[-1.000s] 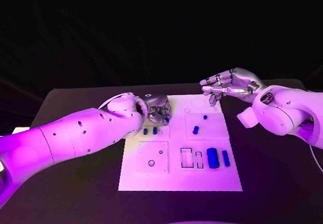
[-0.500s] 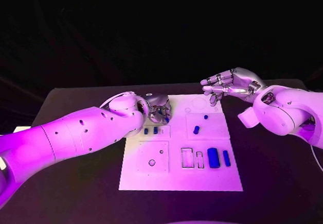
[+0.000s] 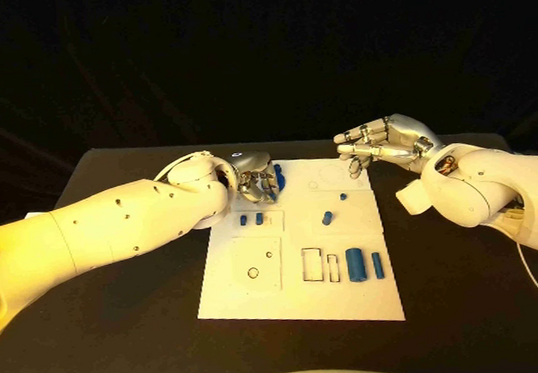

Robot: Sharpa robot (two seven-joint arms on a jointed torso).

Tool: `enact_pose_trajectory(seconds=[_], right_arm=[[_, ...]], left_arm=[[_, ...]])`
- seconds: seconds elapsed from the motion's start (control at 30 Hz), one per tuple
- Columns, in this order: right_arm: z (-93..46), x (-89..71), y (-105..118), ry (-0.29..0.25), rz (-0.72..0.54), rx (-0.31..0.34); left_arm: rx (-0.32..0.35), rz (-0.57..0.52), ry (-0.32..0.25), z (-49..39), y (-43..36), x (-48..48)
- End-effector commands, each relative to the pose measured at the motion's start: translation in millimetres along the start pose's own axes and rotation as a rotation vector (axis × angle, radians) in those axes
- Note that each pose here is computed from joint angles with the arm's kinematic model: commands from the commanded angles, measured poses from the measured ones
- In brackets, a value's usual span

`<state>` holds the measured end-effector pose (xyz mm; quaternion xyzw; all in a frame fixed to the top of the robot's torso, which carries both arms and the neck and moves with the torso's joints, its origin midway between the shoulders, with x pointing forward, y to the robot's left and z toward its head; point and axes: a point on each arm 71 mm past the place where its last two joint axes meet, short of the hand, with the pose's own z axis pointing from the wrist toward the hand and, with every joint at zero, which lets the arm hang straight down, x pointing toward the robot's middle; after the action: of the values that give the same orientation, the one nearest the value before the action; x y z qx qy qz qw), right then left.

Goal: Assemble the parts on the task board

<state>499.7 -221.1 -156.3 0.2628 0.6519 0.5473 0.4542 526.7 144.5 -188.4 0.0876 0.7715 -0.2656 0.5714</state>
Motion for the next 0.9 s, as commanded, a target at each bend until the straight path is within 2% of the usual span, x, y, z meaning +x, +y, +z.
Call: enact_pose_trajectory(seconds=[0.03,0.2,0.27,0.53,0.73,0.9], right_arm=[[0.3,1.9,0.2,0.018,0.004,-0.008],[0.3,1.7,-0.7,0.018,0.004,-0.007],[0.1,1.6,-1.2,0.017,0.004,-0.006],[-0.1,1.6,-1.6,0.016,0.004,-0.004],[-0.2,1.4,-1.8,0.016,0.004,-0.004],[-0.2,1.4,-1.9,0.016,0.004,-0.004]], left_arm=[[-0.013,-0.088,-0.003,-5.1,1.9,-4.5],[-0.03,-0.117,0.001,-14.2,9.6,-10.5],[-0.047,-0.126,0.006,-18.0,15.7,-12.8],[-0.089,-0.122,0.029,-21.7,30.0,-13.2],[-0.104,-0.109,0.044,-21.9,35.4,-10.5],[-0.108,-0.1,0.058,-21.6,36.4,-8.1]])
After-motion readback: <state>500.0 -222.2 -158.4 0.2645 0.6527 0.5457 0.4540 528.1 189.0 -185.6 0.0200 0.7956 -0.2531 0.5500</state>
